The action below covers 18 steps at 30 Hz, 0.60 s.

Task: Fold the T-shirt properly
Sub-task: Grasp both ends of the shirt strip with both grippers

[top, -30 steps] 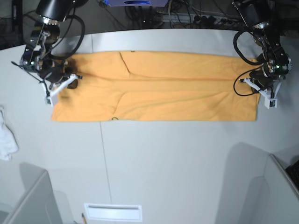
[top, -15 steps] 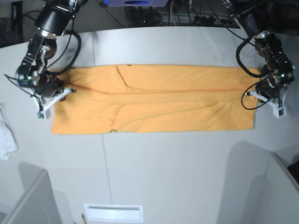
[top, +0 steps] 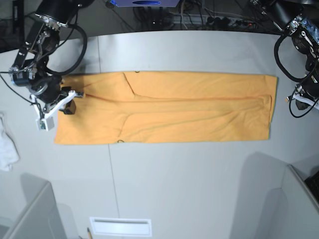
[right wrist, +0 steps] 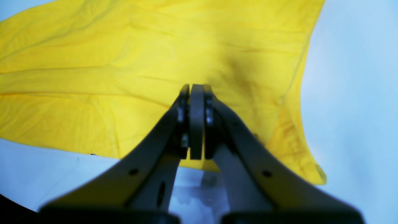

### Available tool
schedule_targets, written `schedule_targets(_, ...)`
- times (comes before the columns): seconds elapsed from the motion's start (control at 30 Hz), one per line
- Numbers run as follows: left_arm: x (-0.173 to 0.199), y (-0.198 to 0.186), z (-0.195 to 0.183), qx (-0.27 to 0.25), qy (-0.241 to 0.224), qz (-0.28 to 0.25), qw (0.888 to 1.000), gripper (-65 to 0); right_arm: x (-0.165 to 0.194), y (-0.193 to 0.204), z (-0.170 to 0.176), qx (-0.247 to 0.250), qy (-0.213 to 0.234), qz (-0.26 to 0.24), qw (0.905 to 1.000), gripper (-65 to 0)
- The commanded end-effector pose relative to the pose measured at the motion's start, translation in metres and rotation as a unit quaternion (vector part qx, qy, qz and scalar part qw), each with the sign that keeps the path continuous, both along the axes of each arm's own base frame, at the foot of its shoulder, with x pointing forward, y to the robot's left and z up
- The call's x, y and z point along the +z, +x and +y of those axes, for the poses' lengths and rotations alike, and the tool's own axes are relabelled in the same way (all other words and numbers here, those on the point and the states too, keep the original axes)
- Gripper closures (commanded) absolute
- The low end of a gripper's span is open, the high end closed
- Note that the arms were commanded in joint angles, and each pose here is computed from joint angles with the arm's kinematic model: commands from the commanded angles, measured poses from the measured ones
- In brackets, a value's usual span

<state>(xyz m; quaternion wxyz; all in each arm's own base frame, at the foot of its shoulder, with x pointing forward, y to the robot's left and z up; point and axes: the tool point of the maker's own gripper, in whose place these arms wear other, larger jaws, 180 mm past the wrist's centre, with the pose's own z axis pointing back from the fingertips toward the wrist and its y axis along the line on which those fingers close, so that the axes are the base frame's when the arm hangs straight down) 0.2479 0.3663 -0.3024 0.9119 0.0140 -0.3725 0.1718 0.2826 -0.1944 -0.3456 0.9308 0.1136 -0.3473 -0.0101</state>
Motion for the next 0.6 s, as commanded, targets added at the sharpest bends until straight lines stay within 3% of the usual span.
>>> schedule_targets(0.0, 0.019, 0.011, 0.004, -0.005, 0.014, -0.034, 0.999, -1.3, 0.008, 0.003, -0.005, -0.001, -0.006, -0.015, 0.9999, 0.0)
schedule_targets(0.13, 0.018, 0.011, 0.006, -0.003, 0.016, -0.044, 0.999, -42.0, 0.0, -0.007, -0.001, -0.002, -0.001, -0.002, 1.0, 0.0)
schedule_targets(0.23, 0.001, 0.011, 0.01, 0.005, -0.003, -0.037, 0.999, -65.0, -0.009, -0.017, 0.005, -0.005, 0.01, 0.012, 0.9999, 0.0)
schedule_targets(0.5, -0.057, 0.025, 0.004, -0.043, -0.064, 0.011, 0.997, -65.0, -0.014, -0.026, 0.018, -0.003, 0.023, 0.018, 0.9996, 0.0)
schedule_targets(0.57, -0.058, 0.037, -0.002, -0.05, -0.07, 0.001, 0.996, -65.0, -0.008, -0.023, 0.018, -0.002, 0.02, 0.008, 0.9998, 0.0)
